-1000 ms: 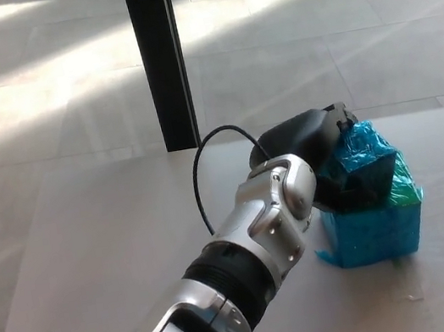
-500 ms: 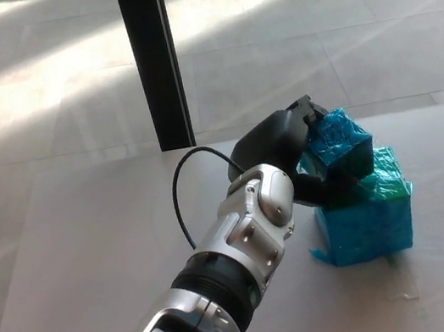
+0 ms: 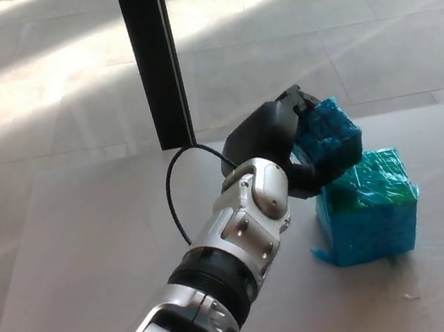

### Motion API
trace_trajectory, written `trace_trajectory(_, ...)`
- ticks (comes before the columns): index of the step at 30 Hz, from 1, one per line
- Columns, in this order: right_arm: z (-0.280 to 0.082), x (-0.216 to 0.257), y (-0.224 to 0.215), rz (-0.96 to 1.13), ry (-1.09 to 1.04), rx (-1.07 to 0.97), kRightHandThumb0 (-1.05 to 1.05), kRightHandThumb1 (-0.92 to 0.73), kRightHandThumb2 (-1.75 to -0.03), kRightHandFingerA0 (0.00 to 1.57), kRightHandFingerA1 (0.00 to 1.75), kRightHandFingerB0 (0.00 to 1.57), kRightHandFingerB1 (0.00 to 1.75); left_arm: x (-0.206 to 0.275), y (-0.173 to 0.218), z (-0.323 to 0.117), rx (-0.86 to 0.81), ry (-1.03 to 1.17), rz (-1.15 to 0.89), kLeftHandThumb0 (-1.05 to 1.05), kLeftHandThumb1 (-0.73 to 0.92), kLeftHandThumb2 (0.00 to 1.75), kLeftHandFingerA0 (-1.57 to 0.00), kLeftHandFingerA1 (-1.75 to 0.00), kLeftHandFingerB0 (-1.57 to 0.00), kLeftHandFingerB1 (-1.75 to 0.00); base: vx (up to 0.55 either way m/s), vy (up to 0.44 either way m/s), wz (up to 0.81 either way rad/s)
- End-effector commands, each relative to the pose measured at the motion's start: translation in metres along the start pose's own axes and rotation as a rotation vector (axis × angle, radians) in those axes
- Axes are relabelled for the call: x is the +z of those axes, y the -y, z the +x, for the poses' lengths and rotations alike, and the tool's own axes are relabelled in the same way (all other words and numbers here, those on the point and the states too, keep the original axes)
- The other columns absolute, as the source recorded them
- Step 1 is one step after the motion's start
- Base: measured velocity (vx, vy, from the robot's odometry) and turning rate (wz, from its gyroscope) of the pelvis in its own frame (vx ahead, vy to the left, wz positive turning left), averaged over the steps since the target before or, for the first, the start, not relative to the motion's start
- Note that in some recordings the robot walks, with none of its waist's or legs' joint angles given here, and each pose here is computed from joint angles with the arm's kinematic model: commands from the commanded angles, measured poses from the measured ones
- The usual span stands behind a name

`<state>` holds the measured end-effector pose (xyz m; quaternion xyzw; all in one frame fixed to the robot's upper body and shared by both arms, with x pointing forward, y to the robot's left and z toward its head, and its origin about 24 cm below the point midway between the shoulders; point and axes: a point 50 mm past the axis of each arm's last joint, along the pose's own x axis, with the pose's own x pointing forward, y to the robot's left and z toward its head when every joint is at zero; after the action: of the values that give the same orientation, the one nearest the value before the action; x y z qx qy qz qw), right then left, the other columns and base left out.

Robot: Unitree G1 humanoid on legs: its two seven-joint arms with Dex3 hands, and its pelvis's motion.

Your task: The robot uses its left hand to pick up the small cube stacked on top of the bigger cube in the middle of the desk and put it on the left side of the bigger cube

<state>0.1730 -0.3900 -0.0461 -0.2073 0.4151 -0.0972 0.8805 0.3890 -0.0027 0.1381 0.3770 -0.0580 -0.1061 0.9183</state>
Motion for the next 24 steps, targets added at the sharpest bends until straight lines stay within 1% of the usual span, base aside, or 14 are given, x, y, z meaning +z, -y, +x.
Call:
trace_trajectory(1, -0.004, -0.004, 0.009, -0.010, -0.013, -0.006, -0.41, -0.69, -0.61, 0.62, 0.61, 0.57, 0.41, 0.015, -0.025, 0.008, 0.067, 0.023, -0.025, -0.24, 0.65, 0.83, -0.77, -1.52, -0.70, -0.92, 0.00, 0.000, 0.00)
trace_trajectory(3, -0.004, -0.006, 0.009, -0.007, -0.025, 0.000, -0.42, -0.68, -0.61, 0.62, 0.60, 0.56, 0.40, 0.012, -0.041, 0.010, 0.100, 0.038, -0.068, -0.28, 0.52, 1.01, -0.92, -1.74, -0.79, -1.30, 0.00, 0.000, 0.00)
trace_trajectory(5, -0.005, -0.007, 0.009, -0.017, -0.017, 0.008, -0.43, -0.69, -0.61, 0.61, 0.60, 0.54, 0.41, 0.010, -0.049, 0.011, 0.113, 0.037, -0.065, -0.18, 0.58, 0.94, -0.80, -1.75, -0.72, -1.52, 0.00, 0.000, 0.00)
trace_trajectory(7, -0.005, -0.007, 0.010, -0.025, -0.018, 0.003, -0.43, -0.69, -0.61, 0.61, 0.60, 0.55, 0.41, 0.006, -0.054, 0.011, 0.128, 0.032, -0.050, -0.12, 0.56, 0.90, -0.96, -1.72, -0.73, -1.34, 0.00, 0.000, 0.00)
trace_trajectory(9, -0.005, -0.007, 0.009, -0.005, -0.019, 0.004, -0.42, -0.69, -0.61, 0.59, 0.61, 0.55, 0.44, -0.002, -0.063, 0.011, 0.128, 0.010, -0.035, -0.15, 0.54, 0.96, -0.82, -1.75, -0.75, -1.50, 0.00, 0.000, 0.00)
trace_trajectory(10, -0.005, -0.006, 0.009, -0.007, -0.016, 0.009, -0.42, -0.70, -0.61, 0.59, 0.60, 0.55, 0.44, -0.005, -0.066, 0.012, 0.119, 0.002, -0.026, -0.09, 0.56, 0.83, -0.84, -1.75, -0.79, -1.29, 0.00, 0.000, 0.00)
trace_trajectory(14, -0.006, 0.001, 0.011, -0.050, 0.018, 0.016, -0.43, -0.71, -0.61, 0.59, 0.65, 0.54, 0.46, -0.017, -0.078, 0.012, 0.038, -0.029, 0.051, -0.15, 0.52, 0.92, -0.90, -1.66, -0.85, -1.28, 0.00, 0.000, 0.00)
trace_trajectory(18, -0.006, 0.001, 0.011, -0.046, 0.006, 0.009, -0.46, -0.69, -0.61, 0.58, 0.64, 0.54, 0.46, -0.033, -0.088, 0.009, -0.042, -0.067, 0.119, -0.20, 0.60, 0.83, -0.93, -1.71, -0.69, -1.40, 0.00, 0.000, 0.00)
trace_trajectory(19, -0.006, 0.002, 0.012, -0.047, 0.006, 0.012, -0.45, -0.68, -0.61, 0.58, 0.65, 0.55, 0.47, -0.038, -0.090, 0.008, -0.058, -0.074, 0.145, -0.29, 0.64, 0.71, -0.80, -1.69, -0.74, -1.11, 0.00, 0.000, 0.00)
trace_trajectory(20, -0.006, 0.002, 0.012, -0.046, 0.005, 0.007, -0.45, -0.69, -0.61, 0.58, 0.62, 0.54, 0.46, -0.041, -0.092, 0.007, -0.069, -0.080, 0.169, -0.31, 0.64, 0.68, -0.77, -1.51, -0.77, -0.85, 0.00, 0.000, 0.00)
trace_trajectory(21, -0.006, 0.002, 0.013, -0.047, 0.006, 0.008, -0.44, -0.69, -0.61, 0.58, 0.62, 0.54, 0.46, -0.044, -0.094, 0.007, -0.085, -0.104, 0.173, -0.35, 0.66, 0.64, -0.59, -1.10, -0.65, -0.69, 0.00, 0.000, 0.00)
trace_trajectory(22, -0.006, 0.003, 0.012, -0.047, 0.008, 0.006, -0.44, -0.68, -0.61, 0.59, 0.62, 0.54, 0.46, -0.048, -0.096, 0.006, -0.103, -0.126, 0.183, -0.36, 0.67, 0.64, -0.67, -1.02, -0.71, -0.74, 0.00, 0.000, 0.00)
trace_trajectory(23, -0.006, 0.002, 0.012, -0.040, 0.008, 0.004, -0.43, -0.68, -0.61, 0.59, 0.62, 0.54, 0.47, -0.056, -0.097, 0.003, -0.144, -0.145, 0.185, -0.27, 0.61, 0.78, -0.75, -1.43, -0.76, -1.02, 0.00, 0.000, 0.00)
trace_trajectory(24, -0.006, 0.001, 0.012, -0.037, 0.007, 0.004, -0.43, -0.68, -0.61, 0.59, 0.62, 0.54, 0.47, -0.059, -0.097, 0.001, -0.161, -0.151, 0.184, -0.27, 0.61, 0.78, -0.75, -1.43, -0.76, -1.02, 0.00, 0.000, 0.00)
